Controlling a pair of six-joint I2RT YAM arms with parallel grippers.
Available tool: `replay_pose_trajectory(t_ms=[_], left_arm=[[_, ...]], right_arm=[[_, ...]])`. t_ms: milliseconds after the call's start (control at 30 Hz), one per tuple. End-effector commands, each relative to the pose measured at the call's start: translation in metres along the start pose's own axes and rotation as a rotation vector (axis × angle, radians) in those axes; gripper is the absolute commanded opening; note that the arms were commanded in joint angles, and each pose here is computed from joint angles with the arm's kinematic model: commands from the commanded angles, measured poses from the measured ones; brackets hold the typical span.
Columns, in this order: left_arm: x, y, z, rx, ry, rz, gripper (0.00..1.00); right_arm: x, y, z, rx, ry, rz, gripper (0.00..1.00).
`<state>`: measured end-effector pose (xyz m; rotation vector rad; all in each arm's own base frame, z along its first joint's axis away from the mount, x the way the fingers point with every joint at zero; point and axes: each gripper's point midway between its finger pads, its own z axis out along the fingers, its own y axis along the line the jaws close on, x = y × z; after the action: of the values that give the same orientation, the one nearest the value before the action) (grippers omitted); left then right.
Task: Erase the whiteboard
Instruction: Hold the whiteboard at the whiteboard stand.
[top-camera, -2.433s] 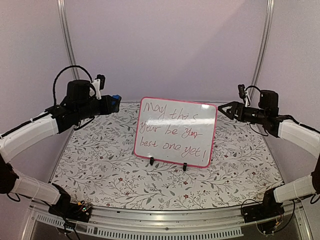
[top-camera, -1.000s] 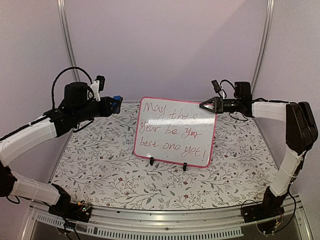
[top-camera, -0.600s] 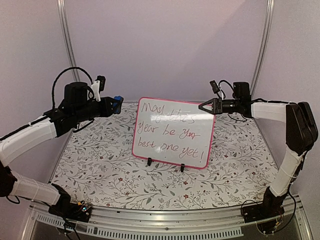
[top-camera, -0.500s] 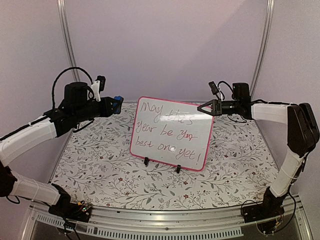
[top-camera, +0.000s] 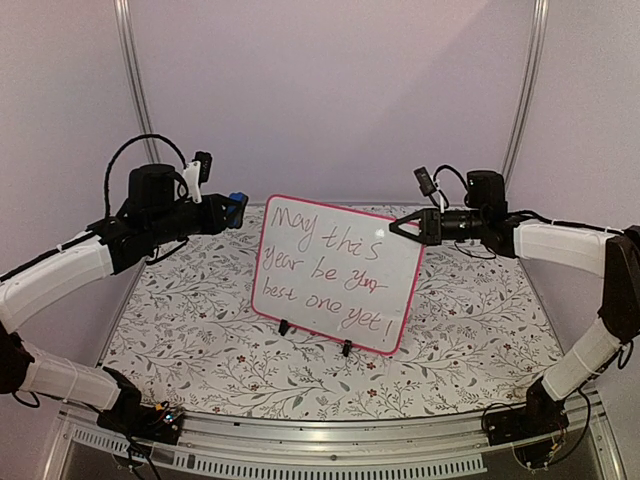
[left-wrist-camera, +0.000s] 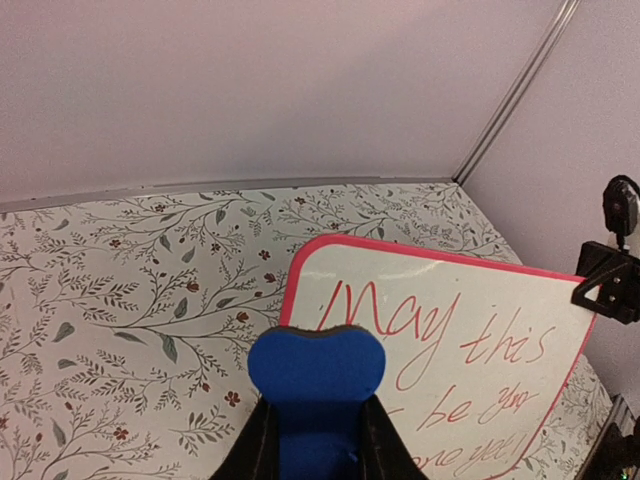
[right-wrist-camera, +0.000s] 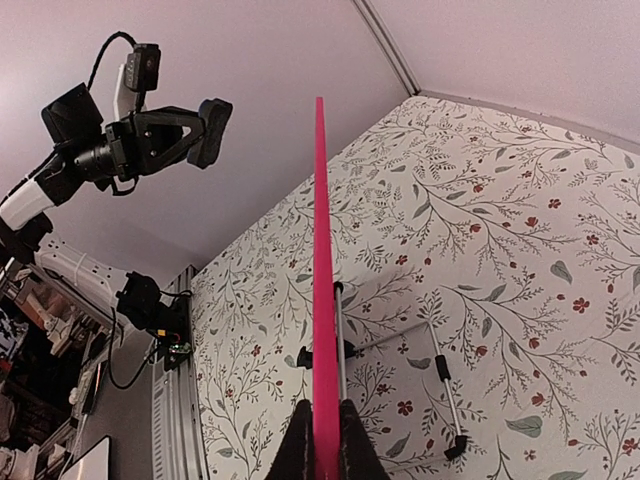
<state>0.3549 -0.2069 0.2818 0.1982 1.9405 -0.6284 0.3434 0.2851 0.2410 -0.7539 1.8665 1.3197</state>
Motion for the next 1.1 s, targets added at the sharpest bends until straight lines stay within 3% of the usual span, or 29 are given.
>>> replay_pose_trajectory(t_ms=[0,267,1067], left_arm=[[-0.005,-0.003,-0.002,0.02,-0.021,0.003,0.15],[-0.004,-0.008,-0.002,0.049,-0.026,0.008,0.15],[0.0,-0.033,0.0,0.191,-0.046,0.088,0.16]], right_arm=[[-0.001,0.016,0.001,0.036,-0.023,-0.063,0.0],[0.002,0.038,0.001,0.107,-0.058,-0.079,0.0],[0.01,0.046,-0.031,0.274,-0.109,-0.031,0.0]])
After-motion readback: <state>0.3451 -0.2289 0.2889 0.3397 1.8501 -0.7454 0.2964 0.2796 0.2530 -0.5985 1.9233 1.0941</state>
